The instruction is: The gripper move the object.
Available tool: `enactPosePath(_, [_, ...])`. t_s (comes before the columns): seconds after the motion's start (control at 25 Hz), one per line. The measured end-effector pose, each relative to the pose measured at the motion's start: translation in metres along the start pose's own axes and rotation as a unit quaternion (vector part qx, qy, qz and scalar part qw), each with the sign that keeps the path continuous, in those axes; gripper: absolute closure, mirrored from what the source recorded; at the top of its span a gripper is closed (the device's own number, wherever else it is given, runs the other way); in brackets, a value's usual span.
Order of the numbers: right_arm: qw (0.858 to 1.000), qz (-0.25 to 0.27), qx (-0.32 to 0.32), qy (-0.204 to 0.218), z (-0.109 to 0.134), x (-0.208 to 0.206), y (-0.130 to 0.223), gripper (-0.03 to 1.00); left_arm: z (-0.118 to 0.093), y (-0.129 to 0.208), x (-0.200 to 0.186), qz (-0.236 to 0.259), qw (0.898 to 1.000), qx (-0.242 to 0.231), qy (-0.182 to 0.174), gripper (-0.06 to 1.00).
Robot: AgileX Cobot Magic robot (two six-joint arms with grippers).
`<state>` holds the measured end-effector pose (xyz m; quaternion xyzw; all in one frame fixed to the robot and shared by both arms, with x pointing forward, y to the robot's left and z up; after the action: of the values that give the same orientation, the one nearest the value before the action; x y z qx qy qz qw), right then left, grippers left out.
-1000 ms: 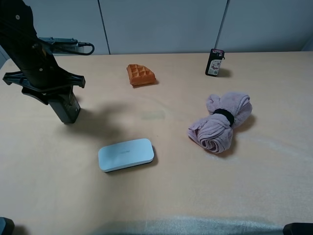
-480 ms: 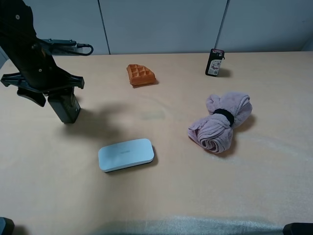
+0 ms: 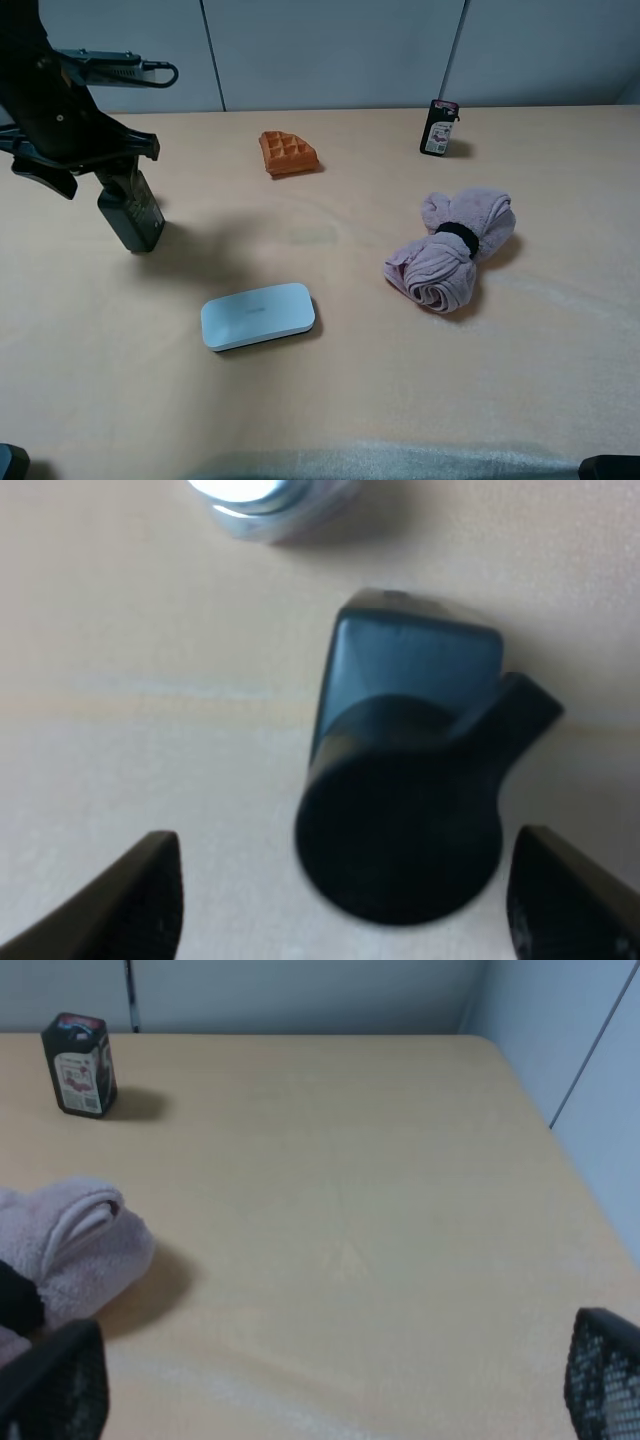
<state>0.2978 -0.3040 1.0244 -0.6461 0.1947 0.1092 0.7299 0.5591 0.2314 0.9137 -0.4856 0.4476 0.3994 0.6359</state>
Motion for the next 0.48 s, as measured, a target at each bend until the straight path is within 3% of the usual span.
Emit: enactPosePath(0.48, [1.000, 0.000, 0.000, 0.000, 0.000, 0.000, 0.000, 0.27, 0.020, -0.007, -0.099, -0.107, 0.994, -0.021, -0.010, 0.21])
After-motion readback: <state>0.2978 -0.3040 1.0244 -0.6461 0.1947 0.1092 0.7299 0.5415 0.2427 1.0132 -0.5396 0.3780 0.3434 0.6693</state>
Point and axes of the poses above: a point on each arm's last joint axis where the gripper is mounted, x pointing out along that axis toward the gripper, z along the wrist's bending axis when the last joint is at zero, y = z × x, the point moved 7 cm from there along x, pointing out along that axis toward the gripper, and after that the axes turned 11 degrees about x, right-handed, at the moved point
